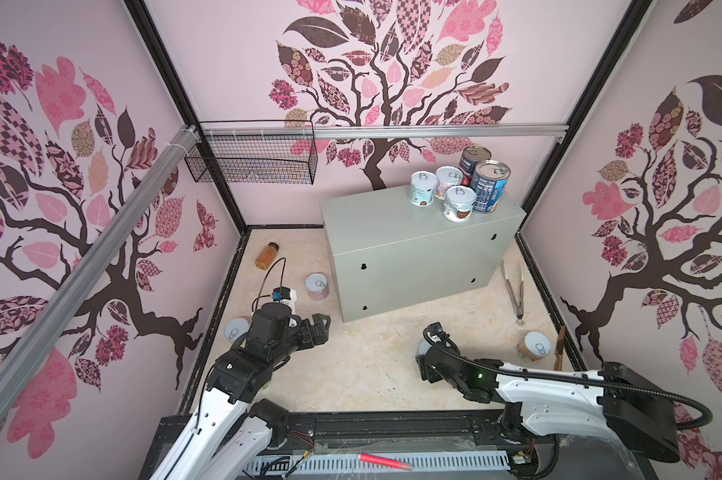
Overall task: Place and organize the canned foods onto the counter
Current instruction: 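Carry the held can away from the table edge with the right gripper, then lift the pale blue-green can up over the cabinet top with the right gripper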
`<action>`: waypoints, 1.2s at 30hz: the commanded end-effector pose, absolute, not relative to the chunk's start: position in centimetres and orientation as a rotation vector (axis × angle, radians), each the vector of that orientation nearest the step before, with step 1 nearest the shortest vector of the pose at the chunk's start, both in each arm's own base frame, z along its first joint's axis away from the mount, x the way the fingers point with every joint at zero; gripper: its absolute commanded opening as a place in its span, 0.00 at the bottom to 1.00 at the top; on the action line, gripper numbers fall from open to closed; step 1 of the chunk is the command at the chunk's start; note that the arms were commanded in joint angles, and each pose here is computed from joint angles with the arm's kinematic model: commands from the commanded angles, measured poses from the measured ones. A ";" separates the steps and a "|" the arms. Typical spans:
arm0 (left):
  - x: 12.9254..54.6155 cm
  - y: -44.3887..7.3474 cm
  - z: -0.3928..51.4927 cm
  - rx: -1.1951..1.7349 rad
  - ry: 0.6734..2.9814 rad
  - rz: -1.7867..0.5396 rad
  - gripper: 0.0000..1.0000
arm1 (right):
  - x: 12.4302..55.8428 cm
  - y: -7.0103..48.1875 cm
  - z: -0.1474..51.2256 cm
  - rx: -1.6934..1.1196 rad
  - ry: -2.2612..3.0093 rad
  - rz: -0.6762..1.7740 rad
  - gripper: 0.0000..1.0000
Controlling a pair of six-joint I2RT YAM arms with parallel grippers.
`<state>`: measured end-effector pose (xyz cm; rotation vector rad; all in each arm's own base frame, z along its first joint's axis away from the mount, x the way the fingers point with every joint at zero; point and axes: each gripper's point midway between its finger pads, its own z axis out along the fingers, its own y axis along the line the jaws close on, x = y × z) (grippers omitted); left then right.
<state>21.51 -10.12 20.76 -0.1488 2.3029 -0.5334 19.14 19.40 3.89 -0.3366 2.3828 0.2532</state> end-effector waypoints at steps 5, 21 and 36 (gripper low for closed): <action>21.5 -10.0 20.2 -0.133 2.299 -0.521 0.97 | 19.5 21.1 7.0 -0.350 2.369 0.300 0.61; 20.9 -10.1 22.5 -0.085 2.225 -0.560 0.97 | 20.6 22.0 19.5 -0.388 2.254 0.324 0.60; 19.2 -8.6 30.2 0.075 2.094 -0.461 0.98 | 21.5 23.1 33.5 -0.421 2.076 0.399 0.58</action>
